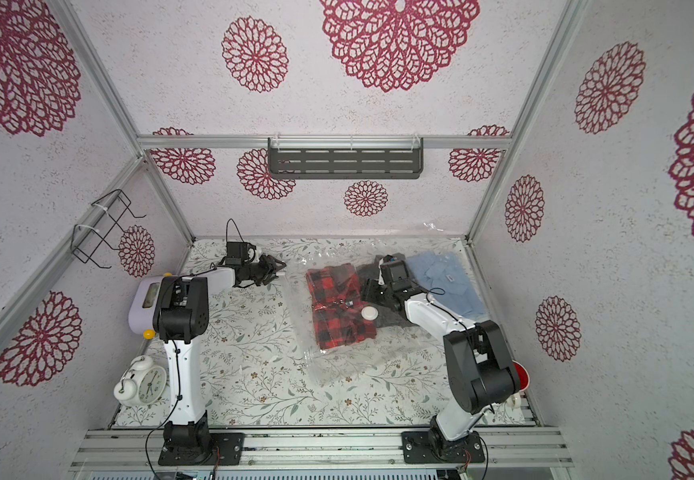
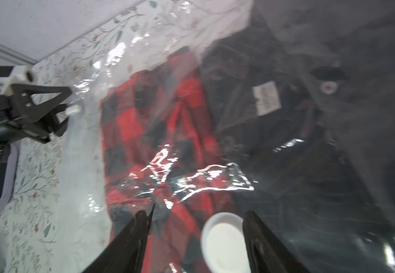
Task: Place the folded shirt into the vacuum bag
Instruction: Adjust the vacuum bag at the center of the board.
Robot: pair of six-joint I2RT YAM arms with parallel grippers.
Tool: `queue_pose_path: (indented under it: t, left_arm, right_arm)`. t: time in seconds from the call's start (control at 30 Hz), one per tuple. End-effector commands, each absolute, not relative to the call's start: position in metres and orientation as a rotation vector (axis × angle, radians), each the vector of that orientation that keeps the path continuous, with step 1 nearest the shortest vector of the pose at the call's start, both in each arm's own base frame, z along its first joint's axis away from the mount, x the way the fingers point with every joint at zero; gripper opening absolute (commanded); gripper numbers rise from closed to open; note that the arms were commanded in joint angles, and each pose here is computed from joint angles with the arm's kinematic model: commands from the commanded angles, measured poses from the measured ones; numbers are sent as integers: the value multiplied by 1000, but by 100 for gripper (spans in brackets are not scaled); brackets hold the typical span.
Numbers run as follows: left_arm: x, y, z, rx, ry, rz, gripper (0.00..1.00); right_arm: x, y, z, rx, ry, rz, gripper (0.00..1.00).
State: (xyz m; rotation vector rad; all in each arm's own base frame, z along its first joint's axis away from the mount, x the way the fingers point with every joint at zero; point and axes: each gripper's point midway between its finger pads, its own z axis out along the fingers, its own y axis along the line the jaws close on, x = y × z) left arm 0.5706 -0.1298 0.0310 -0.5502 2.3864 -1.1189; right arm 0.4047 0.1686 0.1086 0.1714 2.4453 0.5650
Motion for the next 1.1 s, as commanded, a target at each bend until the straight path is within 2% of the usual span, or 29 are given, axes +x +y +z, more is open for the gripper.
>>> queue_pose_path:
  t: [0.0, 0.03, 0.2, 0.37, 0.6, 0.83, 1.07]
  left_arm:
    - [570, -139, 22, -526, 2400, -1140, 44]
    - [570, -138, 20, -529, 2402, -1139, 42]
    - [568, -135, 21, -532, 2401, -1104, 14]
    - [558, -123, 26, -548, 2389, -1047, 0]
    - [526, -90, 29, -667, 2336, -1022, 0]
    - [476, -77, 37, -742, 2320, -1014, 0]
    - [424, -71, 54, -788, 2290, -978, 0]
  right_arm:
    - [405, 154, 91, 174, 2479, 544, 67]
    - [405, 148, 82, 192, 2496, 529, 67]
    - [399, 137, 40, 230, 2584, 491, 66]
    - [402, 140, 31, 211, 2605, 494, 66]
    - [409, 154, 42, 91, 2606, 529, 64]
    - [412, 157, 85, 37, 2522, 537, 65]
    - [424, 139, 80, 37, 2528, 366, 66]
